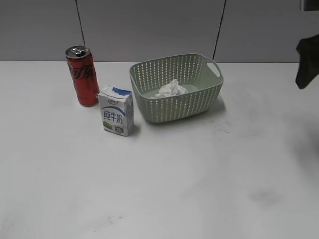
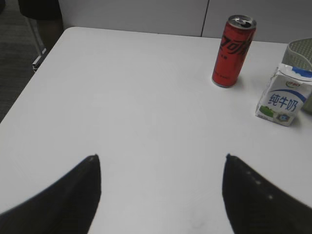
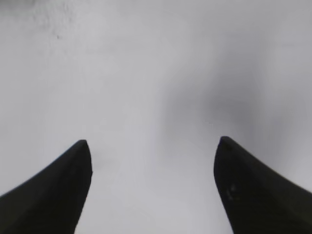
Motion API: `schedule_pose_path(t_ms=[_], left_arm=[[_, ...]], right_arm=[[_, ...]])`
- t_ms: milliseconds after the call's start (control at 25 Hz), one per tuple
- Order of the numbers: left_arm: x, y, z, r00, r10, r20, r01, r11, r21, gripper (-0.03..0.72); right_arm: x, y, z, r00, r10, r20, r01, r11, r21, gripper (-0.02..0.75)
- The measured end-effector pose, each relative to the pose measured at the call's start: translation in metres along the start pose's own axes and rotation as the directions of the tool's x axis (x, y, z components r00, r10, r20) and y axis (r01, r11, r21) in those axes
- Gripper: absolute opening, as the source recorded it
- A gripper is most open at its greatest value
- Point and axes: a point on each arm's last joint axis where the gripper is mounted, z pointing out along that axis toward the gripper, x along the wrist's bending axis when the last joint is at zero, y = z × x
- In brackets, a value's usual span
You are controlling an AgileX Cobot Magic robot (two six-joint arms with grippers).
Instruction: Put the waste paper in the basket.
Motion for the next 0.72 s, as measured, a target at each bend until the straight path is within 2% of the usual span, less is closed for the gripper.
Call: schedule_pose_path(t_ms=[160, 320, 440, 720], left_arm=[[0.000, 0.000, 0.000, 1.000, 0.000, 0.000, 0.000, 1.000, 0.000, 0.571], [0.000, 0.000, 0.000, 1.000, 0.000, 0.000, 0.000, 1.000, 0.000, 0.571], [0.000, 0.000, 0.000, 1.000, 0.000, 0.000, 0.000, 1.000, 0.000, 0.571], [0.000, 0.000, 0.000, 1.000, 0.000, 0.000, 0.000, 1.000, 0.000, 0.571]], right_arm=[[0.002, -0.061, -0.012, 1.000, -0.002, -0.004, 0.002, 1.000, -0.002, 0.589], [0.003, -0.117, -0.017, 1.000, -0.004, 0.000, 0.004, 0.995, -0.099, 0.589], [0.004, -0.158, -0.012, 1.000, -0.002, -0.002, 0.002, 0.992, -0.125, 0.588], [0.005, -0.235, -0.003, 1.000, -0.007, -0.001, 0.007, 0.972, -0.237, 0.588]])
